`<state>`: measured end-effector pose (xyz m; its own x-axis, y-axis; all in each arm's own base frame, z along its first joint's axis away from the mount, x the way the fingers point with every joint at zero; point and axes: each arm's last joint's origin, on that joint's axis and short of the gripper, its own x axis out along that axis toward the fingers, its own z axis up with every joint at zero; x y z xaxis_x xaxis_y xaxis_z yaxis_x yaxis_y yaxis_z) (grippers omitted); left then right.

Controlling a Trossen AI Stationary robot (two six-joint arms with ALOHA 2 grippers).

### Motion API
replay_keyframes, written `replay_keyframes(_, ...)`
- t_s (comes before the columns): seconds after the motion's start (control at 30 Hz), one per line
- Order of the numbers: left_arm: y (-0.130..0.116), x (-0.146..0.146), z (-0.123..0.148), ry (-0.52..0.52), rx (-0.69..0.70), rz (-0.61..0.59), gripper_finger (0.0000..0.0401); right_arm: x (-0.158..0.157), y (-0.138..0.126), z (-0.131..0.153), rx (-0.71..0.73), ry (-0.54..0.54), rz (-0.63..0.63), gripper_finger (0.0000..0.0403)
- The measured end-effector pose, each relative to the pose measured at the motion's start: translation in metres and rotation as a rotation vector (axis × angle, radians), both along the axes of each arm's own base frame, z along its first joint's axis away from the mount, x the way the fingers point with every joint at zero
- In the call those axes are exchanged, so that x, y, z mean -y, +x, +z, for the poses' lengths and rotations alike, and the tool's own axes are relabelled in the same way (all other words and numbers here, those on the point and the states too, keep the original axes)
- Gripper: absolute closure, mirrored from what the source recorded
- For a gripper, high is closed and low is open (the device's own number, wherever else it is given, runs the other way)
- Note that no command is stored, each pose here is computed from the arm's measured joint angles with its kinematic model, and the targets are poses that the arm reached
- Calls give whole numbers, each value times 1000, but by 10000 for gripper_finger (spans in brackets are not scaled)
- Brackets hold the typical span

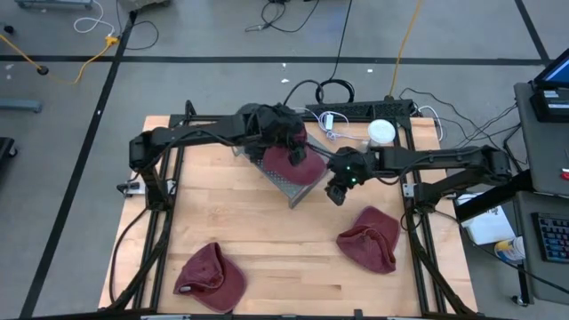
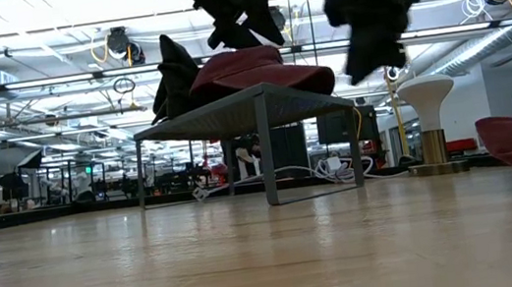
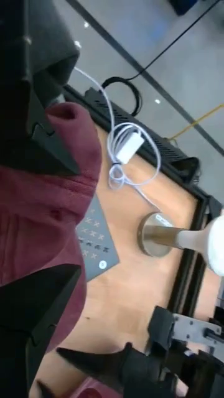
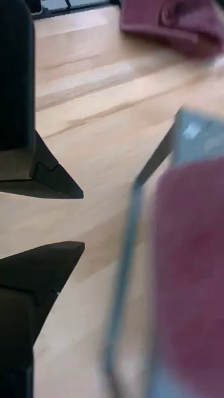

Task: Pick & Place hat
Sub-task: Put the top red cap on the shelf, then stack the top red cap on the red cap on the shelf

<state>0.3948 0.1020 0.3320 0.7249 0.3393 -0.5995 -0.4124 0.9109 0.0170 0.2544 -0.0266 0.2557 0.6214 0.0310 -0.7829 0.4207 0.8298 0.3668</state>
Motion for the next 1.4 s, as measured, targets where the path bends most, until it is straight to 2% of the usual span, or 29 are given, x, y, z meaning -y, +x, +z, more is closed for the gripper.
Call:
replay_keyframes(0.2, -3, -1, 6, 25, 17, -10, 153, -2, -23, -5, -199, 120, -176, 289)
replay_keyframes(0.33, -5, 1, 15, 35, 58, -15, 153, -5, -38, -2, -278, 203, -222, 289)
replay_keyframes(0.43, -10, 5, 27, 61, 100, -39, 153, -6, -45, 2, -283, 196, -214, 289)
replay_keyframes(0.57, -20, 10, 49, 100, 178, -91, 153, -7, -50, 8, -248, 133, -67, 289)
replay_keyframes(0.8, -51, 25, 93, 69, 346, -208, 153, -9, -52, 12, -192, 6, 236, 289)
replay_keyframes(0.97, -75, 44, 123, -29, 501, -290, 153, -10, -54, 10, -196, -88, 430, 280)
replay_keyframes(1.17, -100, 69, 155, -219, 703, -307, 153, -14, -59, 9, -158, -60, 673, 235)
replay_keyframes(1.3, -114, 86, 165, -296, 739, -339, 153, -14, -65, 4, -196, -112, 788, 201)
replay_keyframes(1.4, -117, 98, 163, -349, 708, -361, 153, -13, -69, -9, -237, -119, 822, 186)
